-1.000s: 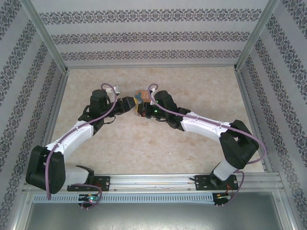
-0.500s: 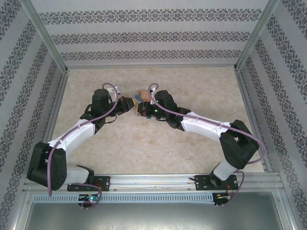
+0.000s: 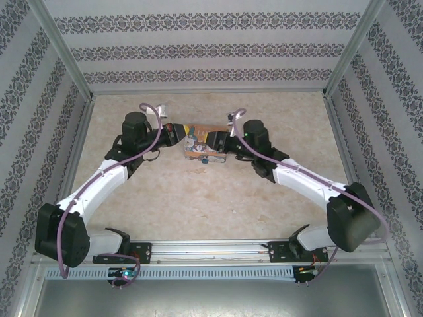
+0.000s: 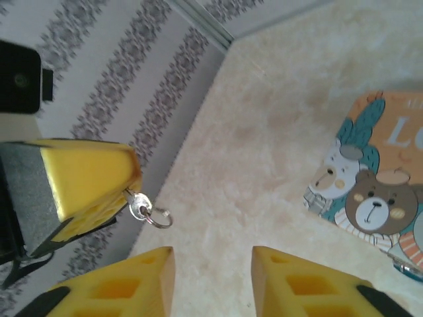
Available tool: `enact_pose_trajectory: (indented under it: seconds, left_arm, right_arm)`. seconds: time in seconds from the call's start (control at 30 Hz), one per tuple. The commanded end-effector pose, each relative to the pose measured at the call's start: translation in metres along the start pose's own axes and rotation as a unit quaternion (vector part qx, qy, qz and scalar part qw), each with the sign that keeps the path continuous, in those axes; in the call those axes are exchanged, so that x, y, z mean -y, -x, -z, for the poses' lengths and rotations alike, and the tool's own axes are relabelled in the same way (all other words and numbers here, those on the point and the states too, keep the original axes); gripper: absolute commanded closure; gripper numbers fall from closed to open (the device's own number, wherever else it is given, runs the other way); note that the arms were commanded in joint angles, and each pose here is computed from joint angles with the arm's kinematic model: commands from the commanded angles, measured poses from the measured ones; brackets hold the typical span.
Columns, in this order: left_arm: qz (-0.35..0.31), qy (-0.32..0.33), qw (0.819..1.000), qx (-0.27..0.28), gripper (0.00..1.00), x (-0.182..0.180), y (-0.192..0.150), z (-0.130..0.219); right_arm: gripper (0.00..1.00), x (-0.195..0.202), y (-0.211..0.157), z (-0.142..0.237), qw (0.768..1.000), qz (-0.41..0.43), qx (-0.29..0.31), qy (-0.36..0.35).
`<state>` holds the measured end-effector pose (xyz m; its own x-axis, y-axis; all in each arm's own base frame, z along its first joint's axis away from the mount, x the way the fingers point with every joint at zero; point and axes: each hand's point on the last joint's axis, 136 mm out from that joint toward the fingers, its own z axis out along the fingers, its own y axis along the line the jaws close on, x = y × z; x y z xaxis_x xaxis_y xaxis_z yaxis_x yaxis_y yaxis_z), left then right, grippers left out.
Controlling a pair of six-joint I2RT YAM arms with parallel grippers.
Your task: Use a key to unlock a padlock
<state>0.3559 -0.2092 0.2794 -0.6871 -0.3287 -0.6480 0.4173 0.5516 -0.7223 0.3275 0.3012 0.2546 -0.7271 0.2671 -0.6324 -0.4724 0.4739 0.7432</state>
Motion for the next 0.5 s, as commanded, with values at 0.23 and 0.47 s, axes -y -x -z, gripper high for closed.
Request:
enact_pose_trajectory:
  seconds: [0.23, 0.47]
  left_arm:
    - [-0.092, -0.077, 0.992, -0.028, 1.0, 0.052, 0.008, 0.016]
    - [-0.093, -0.079, 0.992, -0.022, 1.0, 0.054, 0.01, 0.017]
  right_arm:
    - [0.58, -0.075, 0.008, 0.012, 0.979, 0.064, -0.038, 0.189]
    - [0.6, -0.082, 0.004, -0.005, 0.974, 0.061, -0.056, 0.21]
